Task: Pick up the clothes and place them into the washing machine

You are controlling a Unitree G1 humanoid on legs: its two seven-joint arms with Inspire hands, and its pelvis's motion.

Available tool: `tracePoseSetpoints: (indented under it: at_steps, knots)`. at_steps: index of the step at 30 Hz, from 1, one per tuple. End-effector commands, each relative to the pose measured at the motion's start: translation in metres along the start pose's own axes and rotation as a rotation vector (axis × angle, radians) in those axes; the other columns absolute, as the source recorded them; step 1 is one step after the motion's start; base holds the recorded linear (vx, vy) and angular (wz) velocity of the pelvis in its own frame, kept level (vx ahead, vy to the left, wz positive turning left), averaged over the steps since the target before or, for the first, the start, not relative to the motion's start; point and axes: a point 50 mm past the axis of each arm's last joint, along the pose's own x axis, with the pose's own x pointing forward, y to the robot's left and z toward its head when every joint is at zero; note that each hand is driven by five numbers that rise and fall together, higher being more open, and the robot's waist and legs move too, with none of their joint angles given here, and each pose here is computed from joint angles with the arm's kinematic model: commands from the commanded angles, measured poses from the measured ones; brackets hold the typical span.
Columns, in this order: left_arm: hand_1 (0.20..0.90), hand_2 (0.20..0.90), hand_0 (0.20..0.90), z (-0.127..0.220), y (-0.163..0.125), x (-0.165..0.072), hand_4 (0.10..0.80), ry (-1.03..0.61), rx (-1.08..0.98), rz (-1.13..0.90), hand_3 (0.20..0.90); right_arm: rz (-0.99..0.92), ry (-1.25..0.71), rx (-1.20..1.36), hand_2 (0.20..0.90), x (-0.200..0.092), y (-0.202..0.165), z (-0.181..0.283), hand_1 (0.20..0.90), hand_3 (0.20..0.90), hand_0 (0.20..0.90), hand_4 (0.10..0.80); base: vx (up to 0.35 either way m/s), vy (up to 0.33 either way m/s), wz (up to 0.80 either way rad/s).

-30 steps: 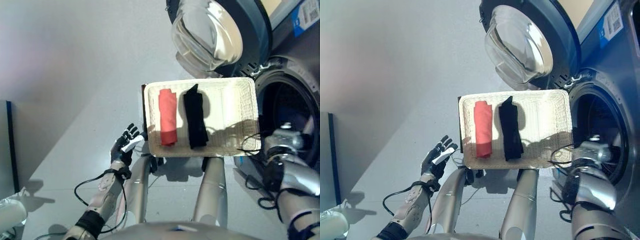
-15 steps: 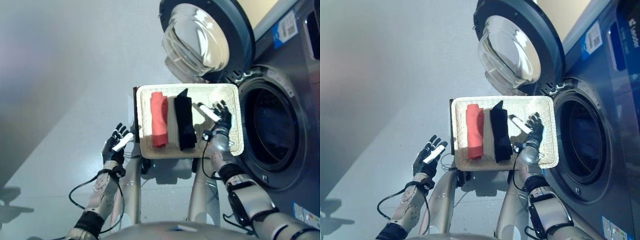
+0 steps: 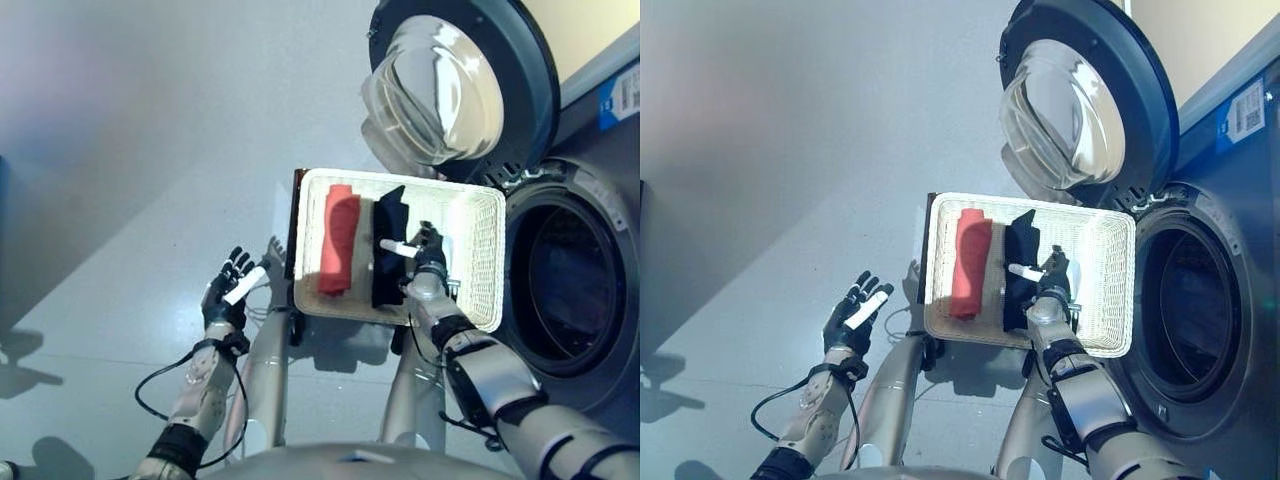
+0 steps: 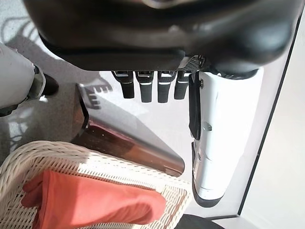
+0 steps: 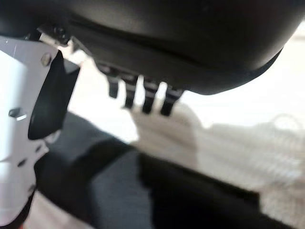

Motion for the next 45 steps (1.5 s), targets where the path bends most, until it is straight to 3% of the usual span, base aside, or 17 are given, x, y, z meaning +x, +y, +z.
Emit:
tracePoseSetpoints:
  at_steps: [1, 14, 20, 21, 22, 23, 30, 42, 45]
  knots:
    - [0.9, 0.9, 0.9, 0.038, -0.003, -0.002, 0.8, -0.181, 0.079, -0.078, 0.9, -0.018, -0.145, -0.137, 0.9, 0.005, 0.001, 0.033, 0.9, 0.9, 0.9, 0.8, 0.0, 0.0, 0.0]
    - [0.9, 0.9, 0.9, 0.036, -0.007, -0.001, 0.8, -0.152, 0.119, -0.127, 0.9, 0.055, -0.007, -0.278, 0.9, -0.006, 0.017, -0.003, 0.9, 0.9, 0.9, 0.8, 0.023, -0.009, 0.24]
    - [0.9, 0.9, 0.9, 0.037, -0.008, -0.002, 0.8, -0.133, 0.151, -0.159, 0.9, 0.065, 0.107, -0.388, 0.9, -0.004, 0.005, -0.022, 0.9, 0.9, 0.9, 0.8, 0.025, -0.015, 0.2]
    - [0.9, 0.9, 0.9, 0.037, -0.008, -0.002, 0.8, -0.132, 0.155, -0.168, 0.9, 0.066, 0.125, -0.413, 0.842, -0.003, 0.001, -0.027, 0.842, 0.842, 0.842, 0.759, 0.016, -0.003, 0.12]
    - [0.9, 0.9, 0.9, 0.038, -0.008, -0.003, 0.8, -0.131, 0.16, -0.18, 0.9, 0.069, 0.152, -0.45, 0.491, -0.002, -0.005, -0.033, 0.491, 0.491, 0.491, 0.508, 0.015, -0.001, 0.18]
    - [0.9, 0.9, 0.9, 0.038, -0.008, -0.003, 0.8, -0.128, 0.164, -0.185, 0.9, 0.06, 0.173, -0.462, 0.2, -0.001, -0.01, -0.038, 0.2, 0.2, 0.2, 0.3, 0.017, -0.003, 0.18]
    - [0.9, 0.9, 0.9, 0.041, -0.005, -0.005, 0.8, -0.127, 0.173, -0.202, 0.9, 0.008, 0.297, -0.44, 0.2, 0.0, -0.039, -0.064, 0.2, 0.2, 0.2, 0.3, 0.026, 0.008, 0.16]
    - [0.9, 0.9, 0.9, 0.037, 0.0, -0.008, 0.8, -0.106, 0.177, -0.185, 0.9, -0.024, 0.354, -0.379, 0.2, -0.001, -0.046, -0.072, 0.2, 0.2, 0.2, 0.3, 0.001, 0.0, 0.0]
    - [0.9, 0.9, 0.9, 0.037, 0.004, -0.008, 0.8, -0.11, 0.174, -0.158, 0.9, -0.122, 0.377, -0.171, 0.2, 0.004, -0.057, -0.07, 0.2, 0.2, 0.2, 0.3, 0.003, 0.003, -0.01]
